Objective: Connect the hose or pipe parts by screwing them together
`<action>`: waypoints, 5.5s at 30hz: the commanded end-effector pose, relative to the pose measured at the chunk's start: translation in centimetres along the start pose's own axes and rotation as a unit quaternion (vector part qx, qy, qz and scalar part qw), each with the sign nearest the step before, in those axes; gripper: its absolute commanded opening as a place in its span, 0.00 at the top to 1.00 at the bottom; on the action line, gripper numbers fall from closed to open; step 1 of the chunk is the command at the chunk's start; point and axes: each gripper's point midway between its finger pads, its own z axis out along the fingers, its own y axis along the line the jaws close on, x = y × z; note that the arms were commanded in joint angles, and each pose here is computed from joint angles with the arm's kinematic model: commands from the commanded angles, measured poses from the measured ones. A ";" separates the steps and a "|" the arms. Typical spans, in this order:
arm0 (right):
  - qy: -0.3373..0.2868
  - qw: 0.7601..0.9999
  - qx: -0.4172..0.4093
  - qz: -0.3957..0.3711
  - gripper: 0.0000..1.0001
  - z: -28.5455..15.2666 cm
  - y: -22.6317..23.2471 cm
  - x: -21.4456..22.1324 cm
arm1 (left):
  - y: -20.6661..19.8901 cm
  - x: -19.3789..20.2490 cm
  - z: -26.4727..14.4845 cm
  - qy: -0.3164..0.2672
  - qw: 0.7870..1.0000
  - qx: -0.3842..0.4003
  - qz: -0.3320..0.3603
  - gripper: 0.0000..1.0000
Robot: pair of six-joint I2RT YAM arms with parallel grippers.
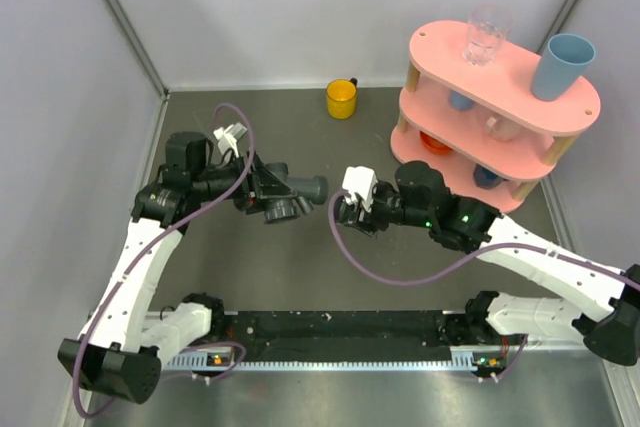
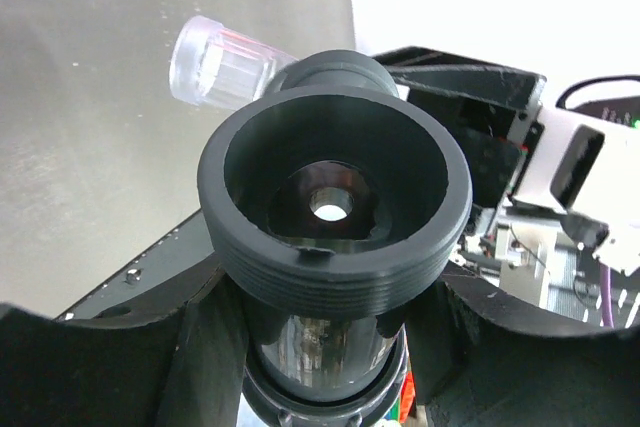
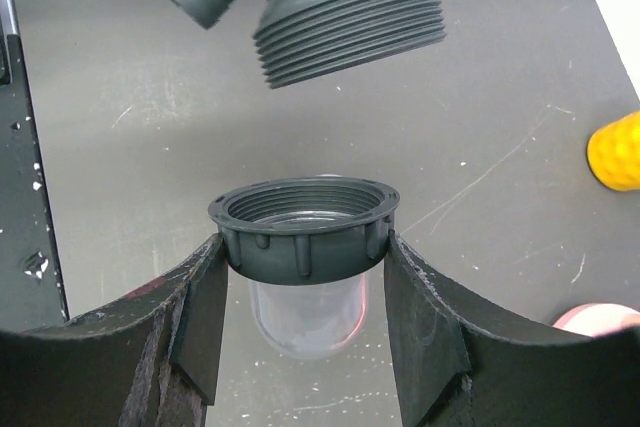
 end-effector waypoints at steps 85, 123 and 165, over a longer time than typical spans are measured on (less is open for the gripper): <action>-0.110 0.988 -0.010 -0.105 0.89 -3.3 0.6 -11.3 | -1.9 2.5 3.7 0.120 0.976 0.160 0.091 1.00; -0.167 0.978 -0.120 -0.020 0.91 -5.1 3.2 -14.6 | -4.2 6.3 3.0 0.062 0.858 0.319 0.397 1.00; -0.150 0.937 -0.291 0.119 0.92 -6.4 6.3 -12.4 | -4.1 9.1 2.5 0.065 0.718 0.386 0.576 1.00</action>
